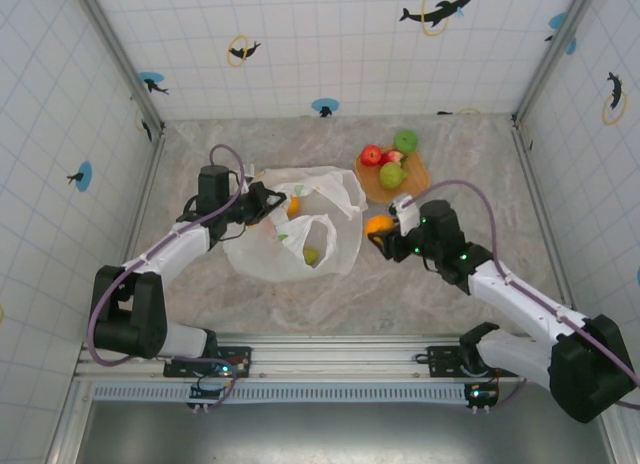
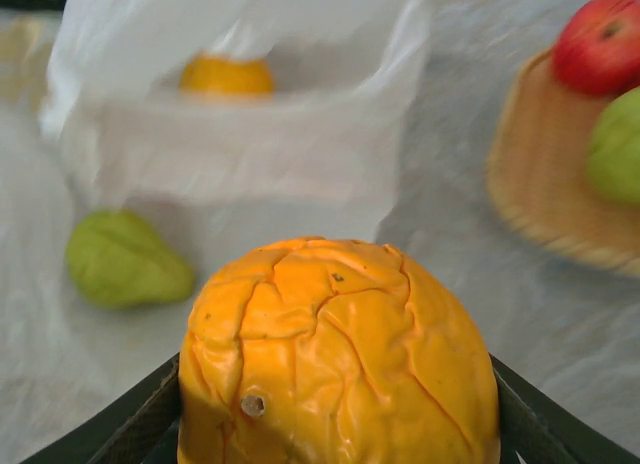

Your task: Place the fruits into the plastic bag

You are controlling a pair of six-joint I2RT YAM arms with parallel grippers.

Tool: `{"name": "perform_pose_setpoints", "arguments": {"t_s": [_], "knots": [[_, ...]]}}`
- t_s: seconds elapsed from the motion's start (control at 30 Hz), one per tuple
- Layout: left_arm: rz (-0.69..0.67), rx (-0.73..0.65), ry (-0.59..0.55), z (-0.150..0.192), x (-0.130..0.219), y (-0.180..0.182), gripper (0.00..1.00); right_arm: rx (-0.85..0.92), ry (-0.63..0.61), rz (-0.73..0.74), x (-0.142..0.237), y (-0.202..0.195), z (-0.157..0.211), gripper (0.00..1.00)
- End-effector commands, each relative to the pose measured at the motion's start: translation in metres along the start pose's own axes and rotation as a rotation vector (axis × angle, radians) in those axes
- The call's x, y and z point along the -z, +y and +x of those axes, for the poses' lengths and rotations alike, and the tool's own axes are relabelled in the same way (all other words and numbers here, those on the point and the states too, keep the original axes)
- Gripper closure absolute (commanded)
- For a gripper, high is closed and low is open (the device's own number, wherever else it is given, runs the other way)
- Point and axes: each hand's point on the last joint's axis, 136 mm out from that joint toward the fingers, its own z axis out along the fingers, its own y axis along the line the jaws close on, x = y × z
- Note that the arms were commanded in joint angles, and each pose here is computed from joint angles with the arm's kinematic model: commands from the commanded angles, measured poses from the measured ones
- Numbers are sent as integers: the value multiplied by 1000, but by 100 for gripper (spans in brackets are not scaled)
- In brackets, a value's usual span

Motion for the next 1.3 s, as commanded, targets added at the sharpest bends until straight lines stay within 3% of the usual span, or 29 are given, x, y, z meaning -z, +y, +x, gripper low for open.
{"name": "perform_pose_setpoints", "arguments": {"t_s": [0.0, 0.23, 0.43, 0.87, 1.27], "knots": [[15, 16, 11, 2, -1, 3, 100, 37, -91, -59, -7, 23, -15, 43], [26, 19, 19, 4, -2, 1, 100, 72, -157, -104, -34, 43, -35, 43], [35, 19, 26, 5, -2, -1, 100, -12, -207, -75, -55, 35, -49, 43], [140, -18, 49, 11, 1, -27, 100, -200, -280, -121, -91, 64, -62, 44], [185, -34, 55, 16, 3, -41, 100, -322, -130, -183, -139, 92, -46, 44]]}}
